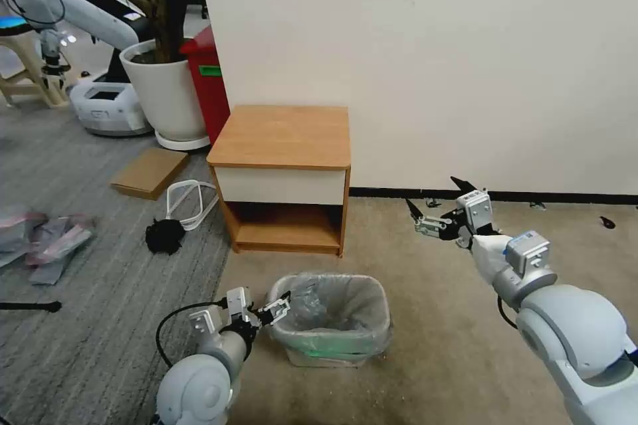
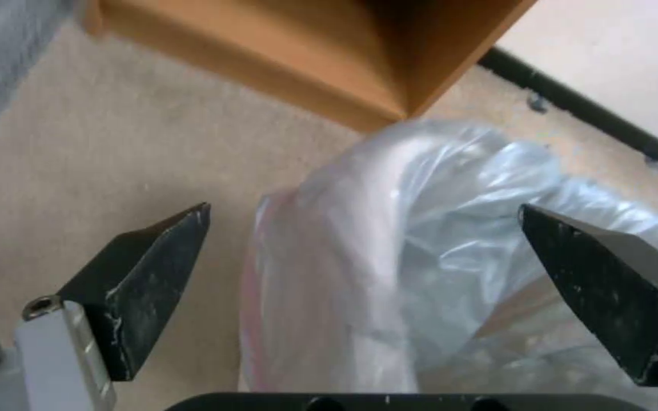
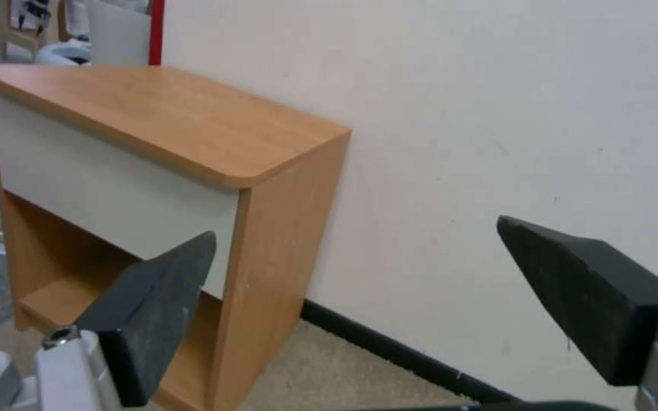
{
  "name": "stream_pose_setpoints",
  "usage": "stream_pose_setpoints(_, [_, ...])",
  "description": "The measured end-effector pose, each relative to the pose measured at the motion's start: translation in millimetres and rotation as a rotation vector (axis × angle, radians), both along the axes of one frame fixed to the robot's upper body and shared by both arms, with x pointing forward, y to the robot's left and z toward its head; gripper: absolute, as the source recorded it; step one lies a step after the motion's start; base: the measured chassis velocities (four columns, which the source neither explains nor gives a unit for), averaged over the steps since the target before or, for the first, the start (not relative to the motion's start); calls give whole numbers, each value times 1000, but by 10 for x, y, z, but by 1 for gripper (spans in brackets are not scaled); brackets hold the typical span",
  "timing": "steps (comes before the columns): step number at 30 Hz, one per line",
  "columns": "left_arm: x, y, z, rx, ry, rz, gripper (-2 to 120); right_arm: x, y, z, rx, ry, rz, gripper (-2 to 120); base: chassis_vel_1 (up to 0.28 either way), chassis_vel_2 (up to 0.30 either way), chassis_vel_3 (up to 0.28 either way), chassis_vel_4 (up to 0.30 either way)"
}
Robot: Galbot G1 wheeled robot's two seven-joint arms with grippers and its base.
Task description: Pick up the garbage bag from the table and place it over the trash can.
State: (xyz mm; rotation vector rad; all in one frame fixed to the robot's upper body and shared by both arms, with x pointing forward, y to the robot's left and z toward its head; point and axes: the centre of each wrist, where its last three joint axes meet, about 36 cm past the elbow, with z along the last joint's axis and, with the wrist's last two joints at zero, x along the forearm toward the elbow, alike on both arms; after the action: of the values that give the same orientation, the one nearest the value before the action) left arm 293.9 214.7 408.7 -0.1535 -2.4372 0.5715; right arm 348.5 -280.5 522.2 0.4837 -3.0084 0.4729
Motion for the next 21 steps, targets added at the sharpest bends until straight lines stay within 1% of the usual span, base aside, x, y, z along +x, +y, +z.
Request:
stream_pose_setpoints(1, [-28,28,34,18,-38,-9,100,3,-13,10,15,-3,-1,95,0,0,0,0])
stream_pose_setpoints(2, [-28,28,34,18,-38,-9,100,3,-13,10,15,-3,-1,95,0,0,0,0])
stream_pose_setpoints(4, [-83,105,153,53,-144,-32,100,13,-59,29,75,-30,12,96,0,0,0,0])
stream_pose_setpoints(5, [-102,136,209,67,-196,-33,100,14,-84,29,104,-40,17,97,0,0,0,0])
stream_pose_setpoints(6, [-102,136,209,67,-196,-33,100,14,-84,29,104,-40,17,97,0,0,0,0])
stream_pose_setpoints(8, [-135,214,320,114,-321,-29,100,0,-151,11,169,-75,25,101,0,0,0,0])
stream_pose_setpoints(10, [-167,302,380,174,-440,-18,100,-25,-209,-42,204,-114,16,103,0,0,0,0])
stream_pose_setpoints(11, [-167,302,380,174,-440,-18,100,-25,-209,-42,204,-114,16,103,0,0,0,0])
stream_pose_setpoints(13, [-222,438,442,279,-587,-9,100,-81,-253,-134,252,-166,-1,105,0,0,0,0])
stream_pose_setpoints(14, [-250,485,459,318,-627,0,100,-115,-264,-174,267,-186,-8,105,0,0,0,0])
stream_pose_setpoints(15, [-250,485,459,318,-627,0,100,-115,-264,-174,267,-186,-8,105,0,0,0,0])
stream_pose_setpoints(16, [-301,546,482,374,-674,17,100,-160,-276,-229,278,-216,-22,105,0,0,0,0])
stream_pose_setpoints(17, [-341,582,491,411,-702,37,100,-193,-279,-274,282,-235,-33,104,0,0,0,0])
stream_pose_setpoints(19, [-413,628,483,471,-735,66,100,-245,-285,-359,276,-282,-55,103,0,0,0,0])
stream_pose_setpoints(20, [-413,628,483,471,-735,66,100,-245,-285,-359,276,-282,-55,103,0,0,0,0])
stream_pose_setpoints(21, [-459,638,460,497,-748,84,100,-275,-284,-429,262,-315,-67,102,0,0,0,0])
